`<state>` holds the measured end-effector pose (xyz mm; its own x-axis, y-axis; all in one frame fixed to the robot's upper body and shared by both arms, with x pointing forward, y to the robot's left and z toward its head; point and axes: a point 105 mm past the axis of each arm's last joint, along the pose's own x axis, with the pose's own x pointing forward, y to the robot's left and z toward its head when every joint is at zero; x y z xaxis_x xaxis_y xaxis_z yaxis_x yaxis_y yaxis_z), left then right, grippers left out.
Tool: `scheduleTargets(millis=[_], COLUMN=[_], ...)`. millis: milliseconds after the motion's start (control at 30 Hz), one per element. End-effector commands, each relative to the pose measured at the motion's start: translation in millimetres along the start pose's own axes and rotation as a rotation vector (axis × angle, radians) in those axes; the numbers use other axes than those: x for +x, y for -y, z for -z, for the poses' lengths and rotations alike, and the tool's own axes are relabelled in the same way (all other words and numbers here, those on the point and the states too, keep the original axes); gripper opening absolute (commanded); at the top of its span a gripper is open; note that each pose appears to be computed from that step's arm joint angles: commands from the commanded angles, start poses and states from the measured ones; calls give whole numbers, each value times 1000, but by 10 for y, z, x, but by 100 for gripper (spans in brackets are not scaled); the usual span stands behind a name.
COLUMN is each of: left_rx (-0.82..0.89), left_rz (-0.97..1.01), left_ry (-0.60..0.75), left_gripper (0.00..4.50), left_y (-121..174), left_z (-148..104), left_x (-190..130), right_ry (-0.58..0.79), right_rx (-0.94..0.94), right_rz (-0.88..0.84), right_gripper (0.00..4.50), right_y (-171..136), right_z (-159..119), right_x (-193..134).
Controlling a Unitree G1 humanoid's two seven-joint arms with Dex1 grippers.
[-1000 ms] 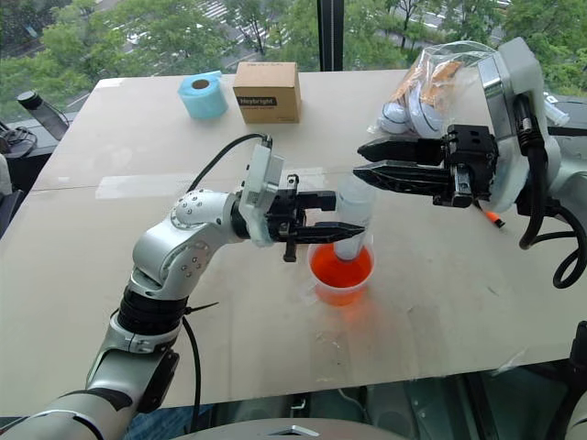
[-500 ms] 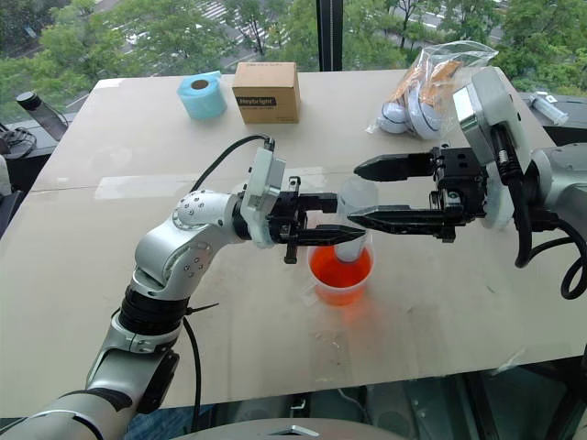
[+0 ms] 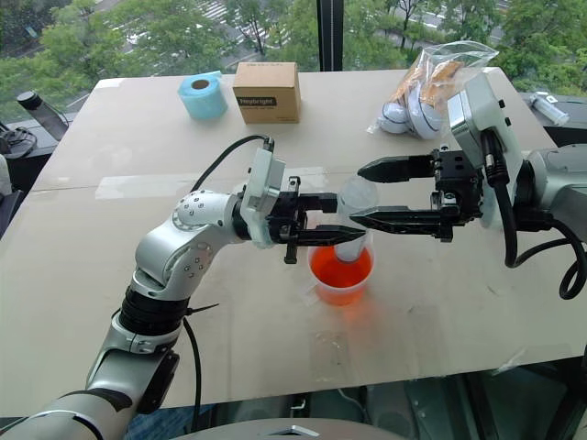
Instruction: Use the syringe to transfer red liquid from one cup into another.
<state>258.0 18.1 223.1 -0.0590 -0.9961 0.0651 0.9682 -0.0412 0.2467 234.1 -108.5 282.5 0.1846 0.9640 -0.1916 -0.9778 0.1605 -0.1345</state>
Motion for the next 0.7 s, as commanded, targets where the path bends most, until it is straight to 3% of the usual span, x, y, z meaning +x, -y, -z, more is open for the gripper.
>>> scheduleTargets(millis=[33, 67, 100, 400, 700], left_rx=[36, 35, 32, 24, 15], left_rz=[6, 6, 7, 16, 26], left_ry=[35, 36, 36, 34, 29], left_gripper=[133, 133, 133, 133, 133], left_y=[8, 7, 6, 8, 32], left_z=[-97, -96, -94, -87, -72], left_x=[18, 18, 19, 36, 8], right_ry=[-13, -12, -9, 14, 153], right_rx=[-30, -31, -31, -39, -18], right_rz=[-10, -11, -11, -2, 47], right_gripper=[168, 137, 134, 134, 134], right_y=[-37, -38, -38, -25, 96], right_z=[3, 5, 4, -24, -298], right_x=[-7, -9, -12, -36, -113])
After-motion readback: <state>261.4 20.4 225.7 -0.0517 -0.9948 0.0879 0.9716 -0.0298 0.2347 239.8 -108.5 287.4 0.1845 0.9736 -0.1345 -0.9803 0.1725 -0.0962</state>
